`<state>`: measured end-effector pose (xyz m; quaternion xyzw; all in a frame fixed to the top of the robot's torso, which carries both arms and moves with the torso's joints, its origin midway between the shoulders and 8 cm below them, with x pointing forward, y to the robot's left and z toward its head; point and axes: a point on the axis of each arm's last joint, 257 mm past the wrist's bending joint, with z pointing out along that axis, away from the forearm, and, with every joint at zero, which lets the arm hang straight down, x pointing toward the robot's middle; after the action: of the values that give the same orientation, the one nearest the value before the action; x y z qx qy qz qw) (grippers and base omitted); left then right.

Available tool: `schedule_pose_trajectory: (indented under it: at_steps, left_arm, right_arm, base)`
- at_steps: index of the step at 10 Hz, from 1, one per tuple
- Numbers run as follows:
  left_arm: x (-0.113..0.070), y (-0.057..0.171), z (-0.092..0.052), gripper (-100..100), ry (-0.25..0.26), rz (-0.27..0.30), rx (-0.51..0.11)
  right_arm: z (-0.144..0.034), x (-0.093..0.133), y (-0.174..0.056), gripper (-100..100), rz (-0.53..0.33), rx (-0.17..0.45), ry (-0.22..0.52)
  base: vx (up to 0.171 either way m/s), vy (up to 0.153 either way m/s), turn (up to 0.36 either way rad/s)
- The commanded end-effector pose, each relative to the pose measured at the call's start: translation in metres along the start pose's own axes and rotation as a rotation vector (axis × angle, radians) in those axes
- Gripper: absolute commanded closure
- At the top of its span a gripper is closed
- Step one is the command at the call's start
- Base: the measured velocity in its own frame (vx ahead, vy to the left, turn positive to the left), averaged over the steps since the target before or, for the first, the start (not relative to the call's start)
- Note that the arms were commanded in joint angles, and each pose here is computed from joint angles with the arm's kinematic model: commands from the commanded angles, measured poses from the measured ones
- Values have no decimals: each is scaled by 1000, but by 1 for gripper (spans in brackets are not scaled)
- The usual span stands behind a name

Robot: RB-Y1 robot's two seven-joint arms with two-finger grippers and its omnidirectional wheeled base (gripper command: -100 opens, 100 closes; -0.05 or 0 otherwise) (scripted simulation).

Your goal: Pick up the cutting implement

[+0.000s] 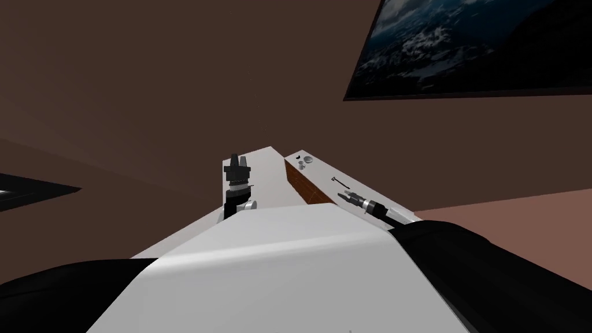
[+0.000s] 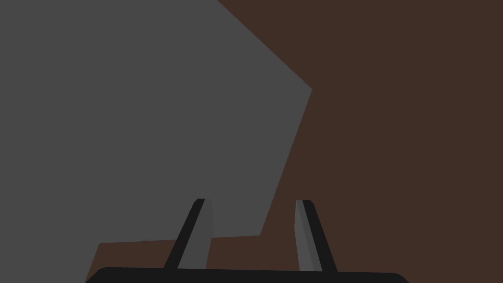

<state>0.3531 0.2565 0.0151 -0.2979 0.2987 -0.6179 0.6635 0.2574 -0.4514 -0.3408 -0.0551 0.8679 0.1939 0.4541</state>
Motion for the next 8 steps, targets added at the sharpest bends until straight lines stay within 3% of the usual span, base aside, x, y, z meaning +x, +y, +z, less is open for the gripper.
schedule_pose_trajectory:
  at_steps: [1,2,5,6,7,8]
  left_arm:
    - [0,0,0,0,0,0,0]
    - [0,0,0,0,0,0,0]
    - [0,0,0,0,0,0,0]
    - [0,0,0,0,0,0,0]
    - [0,0,0,0,0,0,0]
    - [0,0,0,0,0,0,0]
  right_arm:
    - [-11,19,-10,-100,1,29,41]
    - [-26,42,-23,-100,-6,60,111]
    - [-51,72,-47,-100,-1,121,195]
    - [-70,95,-58,-100,-5,153,264]
    - [-76,99,-64,-100,1,169,273]
    - [-97,121,-74,-100,0,202,341]
  base:
    - [42,-12,177]
    - [52,3,362]
    - [51,-12,232]
    - [66,-7,303]
    - [60,-13,197]
    - [69,-16,275]
